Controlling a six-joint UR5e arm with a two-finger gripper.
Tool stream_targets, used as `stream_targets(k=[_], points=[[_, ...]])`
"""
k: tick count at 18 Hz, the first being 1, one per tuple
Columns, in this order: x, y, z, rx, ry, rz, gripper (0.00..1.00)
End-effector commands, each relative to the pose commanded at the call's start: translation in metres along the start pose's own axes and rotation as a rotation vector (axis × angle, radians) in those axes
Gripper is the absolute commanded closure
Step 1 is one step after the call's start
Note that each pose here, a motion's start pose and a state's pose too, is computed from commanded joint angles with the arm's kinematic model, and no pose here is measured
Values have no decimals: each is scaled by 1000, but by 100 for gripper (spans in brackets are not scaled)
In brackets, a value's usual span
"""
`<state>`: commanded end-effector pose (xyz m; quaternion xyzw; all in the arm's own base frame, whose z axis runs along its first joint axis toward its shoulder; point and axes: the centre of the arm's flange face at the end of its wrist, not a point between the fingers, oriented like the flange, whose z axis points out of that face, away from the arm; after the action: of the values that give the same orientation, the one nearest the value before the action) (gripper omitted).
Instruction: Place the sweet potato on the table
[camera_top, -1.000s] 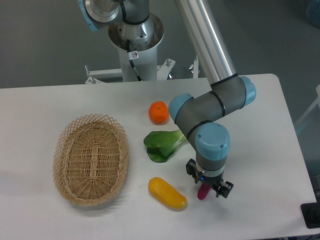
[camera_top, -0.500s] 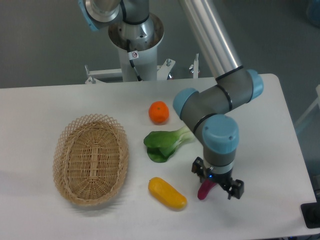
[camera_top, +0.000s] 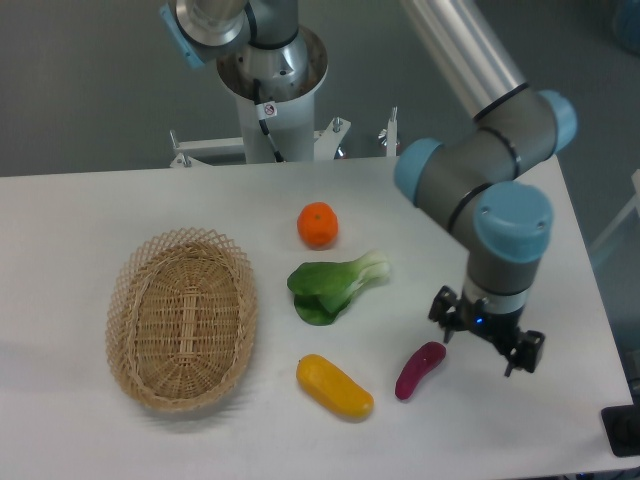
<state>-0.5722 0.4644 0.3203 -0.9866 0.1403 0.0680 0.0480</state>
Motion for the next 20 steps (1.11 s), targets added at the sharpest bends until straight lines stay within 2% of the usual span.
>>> stream_targets(k=[10,20], points=[[-12,30,-4,-19,9,81,0],[-21,55,-2,-47,17,115,0]])
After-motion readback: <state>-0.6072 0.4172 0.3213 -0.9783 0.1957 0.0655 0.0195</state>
